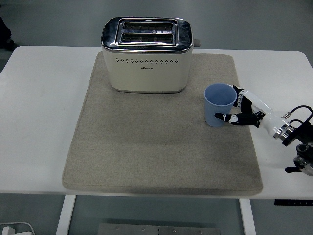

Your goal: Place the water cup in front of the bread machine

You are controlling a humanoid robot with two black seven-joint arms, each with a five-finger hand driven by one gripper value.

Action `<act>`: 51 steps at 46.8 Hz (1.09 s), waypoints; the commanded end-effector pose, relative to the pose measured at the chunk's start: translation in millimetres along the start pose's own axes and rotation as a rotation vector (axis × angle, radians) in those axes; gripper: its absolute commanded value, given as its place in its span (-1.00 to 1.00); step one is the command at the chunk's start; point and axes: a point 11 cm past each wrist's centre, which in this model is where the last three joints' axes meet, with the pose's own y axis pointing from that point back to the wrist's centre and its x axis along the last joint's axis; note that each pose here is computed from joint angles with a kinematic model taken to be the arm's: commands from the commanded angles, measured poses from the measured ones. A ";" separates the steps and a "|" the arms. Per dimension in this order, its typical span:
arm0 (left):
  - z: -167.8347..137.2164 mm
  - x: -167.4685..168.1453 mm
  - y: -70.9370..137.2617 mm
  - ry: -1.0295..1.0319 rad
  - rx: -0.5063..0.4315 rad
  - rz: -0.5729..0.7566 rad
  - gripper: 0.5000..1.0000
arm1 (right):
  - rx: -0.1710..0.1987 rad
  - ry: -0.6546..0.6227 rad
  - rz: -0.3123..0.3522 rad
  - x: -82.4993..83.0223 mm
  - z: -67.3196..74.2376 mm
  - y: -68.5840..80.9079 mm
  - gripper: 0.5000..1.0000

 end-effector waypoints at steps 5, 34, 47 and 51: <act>0.0 0.0 0.0 0.001 0.000 0.000 1.00 | 0.024 -0.011 -0.003 -0.6 -7.8 -6.4 -1.00; 0.0 0.0 0.0 0.001 0.000 0.000 1.00 | 0.158 -0.080 -0.100 -67.5 -40.5 -67.3 -1.00; -0.9 0.1 0.0 0.001 0.001 0.000 1.00 | 0.147 -0.055 -0.154 -100.1 -39.9 -95.0 -1.00; 0.0 0.0 0.0 -0.001 0.000 0.000 1.00 | 0.140 -0.050 -0.158 -106.5 -38.2 -102.5 -1.00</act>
